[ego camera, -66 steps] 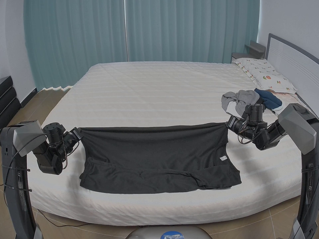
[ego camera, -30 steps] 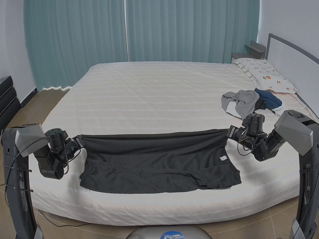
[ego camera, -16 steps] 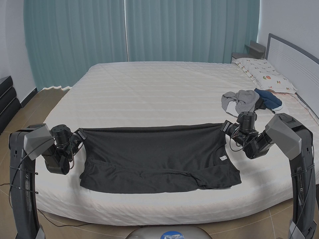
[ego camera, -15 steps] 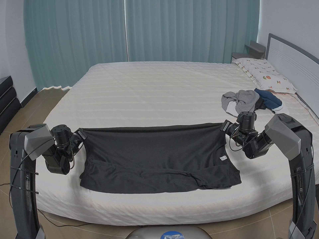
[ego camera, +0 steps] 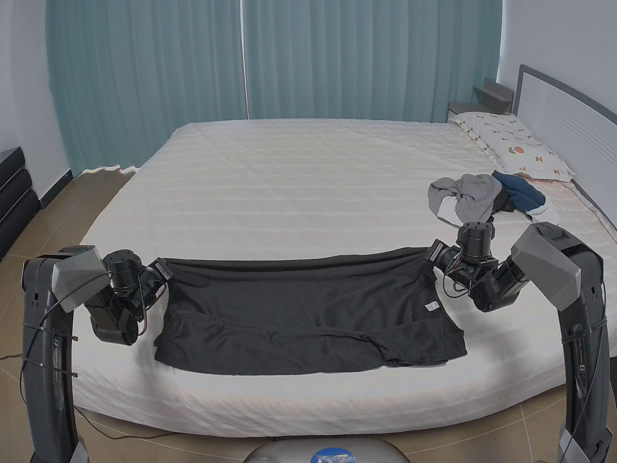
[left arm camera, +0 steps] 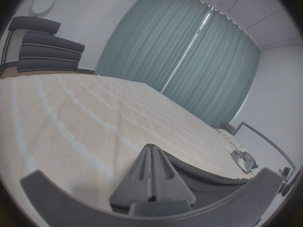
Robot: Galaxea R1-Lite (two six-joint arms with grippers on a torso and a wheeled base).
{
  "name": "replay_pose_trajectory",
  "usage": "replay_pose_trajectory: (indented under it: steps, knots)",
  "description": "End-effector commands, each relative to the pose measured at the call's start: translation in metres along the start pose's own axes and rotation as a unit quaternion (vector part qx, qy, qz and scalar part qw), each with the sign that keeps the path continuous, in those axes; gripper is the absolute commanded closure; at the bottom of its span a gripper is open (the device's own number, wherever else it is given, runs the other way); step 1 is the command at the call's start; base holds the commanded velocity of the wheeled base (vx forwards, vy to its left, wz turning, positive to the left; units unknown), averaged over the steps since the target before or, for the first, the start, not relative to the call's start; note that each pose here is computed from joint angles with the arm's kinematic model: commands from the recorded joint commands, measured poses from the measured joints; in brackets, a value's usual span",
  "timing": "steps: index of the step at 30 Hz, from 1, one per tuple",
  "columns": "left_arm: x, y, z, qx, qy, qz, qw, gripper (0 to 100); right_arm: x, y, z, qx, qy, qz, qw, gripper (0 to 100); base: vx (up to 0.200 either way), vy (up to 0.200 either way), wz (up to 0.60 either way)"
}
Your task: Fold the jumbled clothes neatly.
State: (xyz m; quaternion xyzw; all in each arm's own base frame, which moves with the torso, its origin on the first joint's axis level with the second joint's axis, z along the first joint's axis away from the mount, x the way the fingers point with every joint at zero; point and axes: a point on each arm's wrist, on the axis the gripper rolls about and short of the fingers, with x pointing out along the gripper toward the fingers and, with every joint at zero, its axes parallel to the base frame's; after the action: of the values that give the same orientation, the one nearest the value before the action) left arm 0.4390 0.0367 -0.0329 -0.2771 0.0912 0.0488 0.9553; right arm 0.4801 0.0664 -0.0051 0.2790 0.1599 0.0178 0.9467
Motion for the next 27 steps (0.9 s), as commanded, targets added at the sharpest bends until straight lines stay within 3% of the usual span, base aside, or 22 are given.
replay_pose_trajectory:
  steps: [1,11,14,22,27]
  knots:
    - [-0.012,-0.003,0.005,-0.001,0.015,-0.016,0.9998,100,-0.009,0.007,0.011,0.009,-0.006,0.010,0.9999,100,0.000,0.000,0.00]
    - [-0.036,-0.002,0.021,0.000,0.026,-0.065,0.9975,100,-0.040,-0.003,0.010,0.021,0.038,0.029,0.9986,100,0.000,0.000,0.00]
    - [-0.056,0.003,0.030,0.002,0.053,-0.108,0.9927,100,-0.055,-0.012,0.010,0.023,0.047,0.034,0.9980,100,0.000,0.000,0.00]
    - [-0.079,0.032,0.026,0.067,0.103,-0.139,0.9827,100,-0.087,-0.042,-0.013,-0.038,0.108,0.039,0.9927,100,0.000,0.000,0.00]
    - [-0.080,0.043,0.015,0.097,0.119,-0.135,0.9790,100,-0.099,-0.053,-0.031,-0.061,0.131,0.033,0.9890,100,0.000,0.000,0.00]
